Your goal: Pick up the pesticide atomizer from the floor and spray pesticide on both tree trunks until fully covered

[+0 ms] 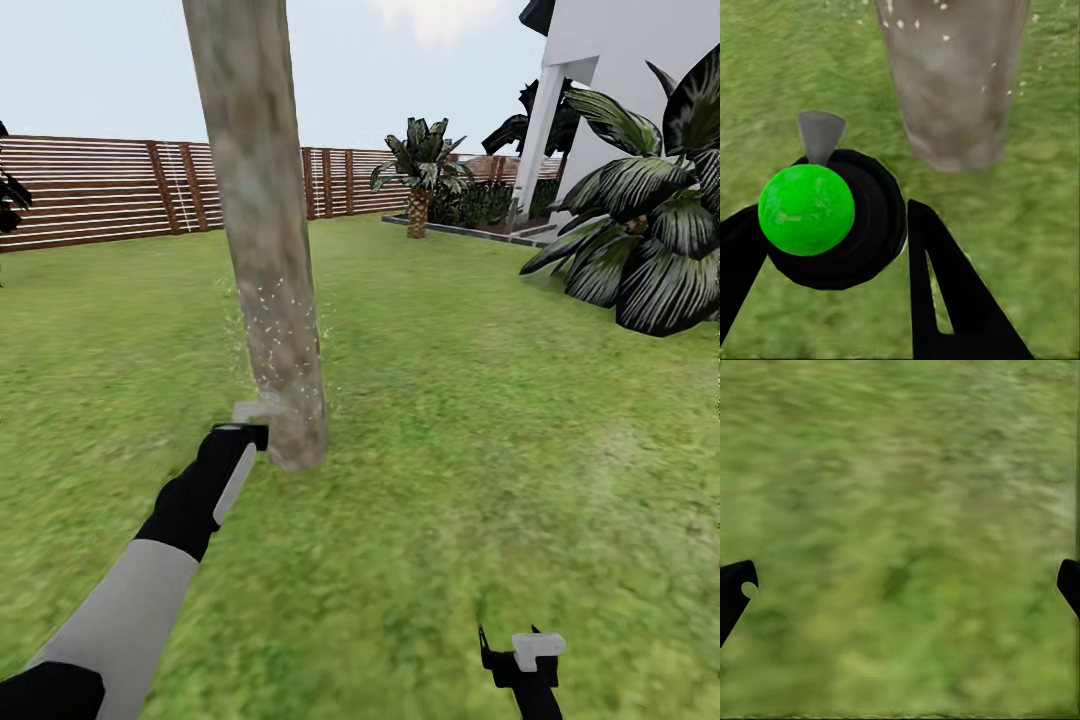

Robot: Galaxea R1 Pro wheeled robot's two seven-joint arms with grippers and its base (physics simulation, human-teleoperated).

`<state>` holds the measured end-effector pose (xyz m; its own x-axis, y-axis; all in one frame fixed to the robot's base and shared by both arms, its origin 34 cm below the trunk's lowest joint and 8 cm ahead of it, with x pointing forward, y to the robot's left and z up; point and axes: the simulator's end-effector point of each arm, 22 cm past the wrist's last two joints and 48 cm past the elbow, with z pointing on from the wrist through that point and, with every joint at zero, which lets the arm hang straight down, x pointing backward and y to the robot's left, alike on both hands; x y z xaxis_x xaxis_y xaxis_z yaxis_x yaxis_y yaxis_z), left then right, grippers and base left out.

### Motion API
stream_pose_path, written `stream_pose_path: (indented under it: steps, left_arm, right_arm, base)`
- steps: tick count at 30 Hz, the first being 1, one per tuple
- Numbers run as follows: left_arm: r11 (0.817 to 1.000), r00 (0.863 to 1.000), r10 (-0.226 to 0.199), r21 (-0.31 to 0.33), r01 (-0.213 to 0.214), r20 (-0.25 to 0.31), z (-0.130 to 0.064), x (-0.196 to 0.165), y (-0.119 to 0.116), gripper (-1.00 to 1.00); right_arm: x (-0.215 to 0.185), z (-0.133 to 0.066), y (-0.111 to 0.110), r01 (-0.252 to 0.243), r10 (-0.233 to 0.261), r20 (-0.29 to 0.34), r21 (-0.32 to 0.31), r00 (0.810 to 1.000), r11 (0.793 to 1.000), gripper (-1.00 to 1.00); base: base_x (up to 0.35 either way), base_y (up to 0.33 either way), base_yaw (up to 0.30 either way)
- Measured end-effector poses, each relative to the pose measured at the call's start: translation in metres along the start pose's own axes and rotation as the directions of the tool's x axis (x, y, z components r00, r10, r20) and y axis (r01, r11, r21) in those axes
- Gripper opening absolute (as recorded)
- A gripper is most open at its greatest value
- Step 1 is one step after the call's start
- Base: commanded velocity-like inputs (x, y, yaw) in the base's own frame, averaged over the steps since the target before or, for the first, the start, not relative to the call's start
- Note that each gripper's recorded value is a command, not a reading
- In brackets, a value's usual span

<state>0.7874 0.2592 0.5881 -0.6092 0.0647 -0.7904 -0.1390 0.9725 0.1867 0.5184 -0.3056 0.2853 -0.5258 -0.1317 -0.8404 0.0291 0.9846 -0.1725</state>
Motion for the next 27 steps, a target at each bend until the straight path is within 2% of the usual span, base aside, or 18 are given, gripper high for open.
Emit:
stream_pose_path:
  steps: [2, 4, 6, 8, 9, 10, 12, 14, 16, 17, 19, 21, 22, 24, 27]
  left_arm:
    - [1.0, 0.999, 0.01, -0.012, -0.011, -0.051, 0.014, 0.048, 0.003, -1.0]
    - [0.999, 0.997, 0.017, -0.033, -0.02, -0.079, 0.03, 0.089, 0.013, -1.0]
    - [1.0, 0.993, 0.023, -0.008, -0.024, -0.118, 0.05, 0.143, 0.009, -1.0]
    - [0.996, 0.993, 0.036, 0.088, -0.026, -0.115, 0.059, 0.18, -0.007, -1.0]
    - [0.987, 0.992, 0.064, 0.157, -0.046, -0.11, 0.061, 0.196, -0.018, -1.0]
    - [0.969, 0.988, 0.114, 0.232, -0.088, -0.101, 0.061, 0.211, -0.028, -1.0]
    - [0.921, 0.976, 0.203, 0.356, -0.161, -0.084, 0.055, 0.233, -0.047, -1.0]
    - [0.832, 0.956, 0.287, 0.512, -0.214, -0.065, 0.039, 0.256, -0.074, -1.0]
    - [0.731, 0.942, 0.333, 0.644, -0.225, -0.049, 0.018, 0.269, -0.098, -1.0]
    - [0.691, 0.936, 0.348, 0.687, -0.225, -0.043, 0.01, 0.273, -0.105, -1.0]
    - [0.64, 0.926, 0.375, 0.734, -0.228, -0.04, 0.002, 0.28, -0.101, -1.0]
    - [0.601, 0.916, 0.4, 0.764, -0.232, -0.036, -0.003, 0.285, -0.091, -1.0]
    - [0.589, 0.91, 0.413, 0.772, -0.24, -0.032, -0.003, 0.286, -0.083, -1.0]
    - [0.547, 0.896, 0.444, 0.8, -0.248, -0.026, -0.009, 0.291, -0.075, -1.0]
    - [0.449, 0.849, 0.529, 0.853, -0.267, -0.012, -0.025, 0.308, -0.073, -1.0]
  right_arm:
    - [0.0, 0.0, 0.0, 0.0, 0.0, 0.0, 0.0, 1.0, 1.0, 1.0]
    - [0.0, 0.0, 0.0, 0.0, 0.0, 0.0, 0.001, 1.0, 1.0, 1.0]
    - [0.0, 0.0, -0.001, -0.001, 0.001, 0.0, 0.002, 1.0, 1.0, 1.0]
    - [0.0, 0.0, -0.001, 0.0, 0.0, 0.0, 0.002, 1.0, 1.0, 1.0]
    - [0.0, 0.0, -0.001, -0.001, 0.001, 0.001, 0.003, 1.0, 1.0, 1.0]
    - [0.0, 0.0, -0.001, -0.002, 0.002, 0.001, 0.003, 1.0, 1.0, 1.0]
    - [-0.001, 0.0, 0.0, -0.001, 0.001, 0.003, 0.001, 1.0, 1.0, 1.0]
    - [-0.003, 0.001, 0.002, 0.001, -0.001, 0.004, -0.005, 1.0, 1.0, 1.0]
    - [-0.013, 0.005, 0.008, 0.013, -0.012, 0.028, -0.022, 1.0, 1.0, 1.0]
    - [-0.027, 0.01, 0.012, 0.025, -0.023, 0.059, -0.036, 0.998, 0.999, 1.0]
    - [-0.058, 0.027, 0.03, 0.073, -0.065, 0.083, -0.098, 0.994, 0.993, 1.0]
    - [-0.093, 0.045, 0.056, 0.11, -0.102, 0.053, -0.19, 0.993, 0.975, 1.0]
    - [-0.112, 0.05, 0.07, 0.119, -0.11, 0.049, -0.247, 0.993, 0.962, 1.0]
    - [-0.159, 0.049, 0.105, 0.131, -0.114, 0.068, -0.392, 0.991, 0.91, 1.0]
    - [-0.207, 0.04, 0.146, 0.154, -0.123, 0.093, -0.577, 0.988, 0.802, 1.0]
  base:
    - [-0.205, 0.155, 0.0]
    - [-0.187, 0.161, 0.0]
    - [-0.149, 0.135, 0.0]
    - [-0.129, 0.118, 0.0]
    - [-0.121, 0.111, 0.0]
    - [-0.119, 0.109, 0.0]
    - [-0.114, 0.106, 0.0]
    - [-0.053, 0.049, 0.0]
    - [-0.014, 0.013, 0.0]
    - [-0.005, 0.004, 0.0]
    - [-0.002, 0.002, 0.0]
    - [0.0, 0.0, 0.0]
    - [0.0, 0.0, 0.0]
    - [0.0, 0.0, 0.0]
    - [0.0, 0.0, 0.0]
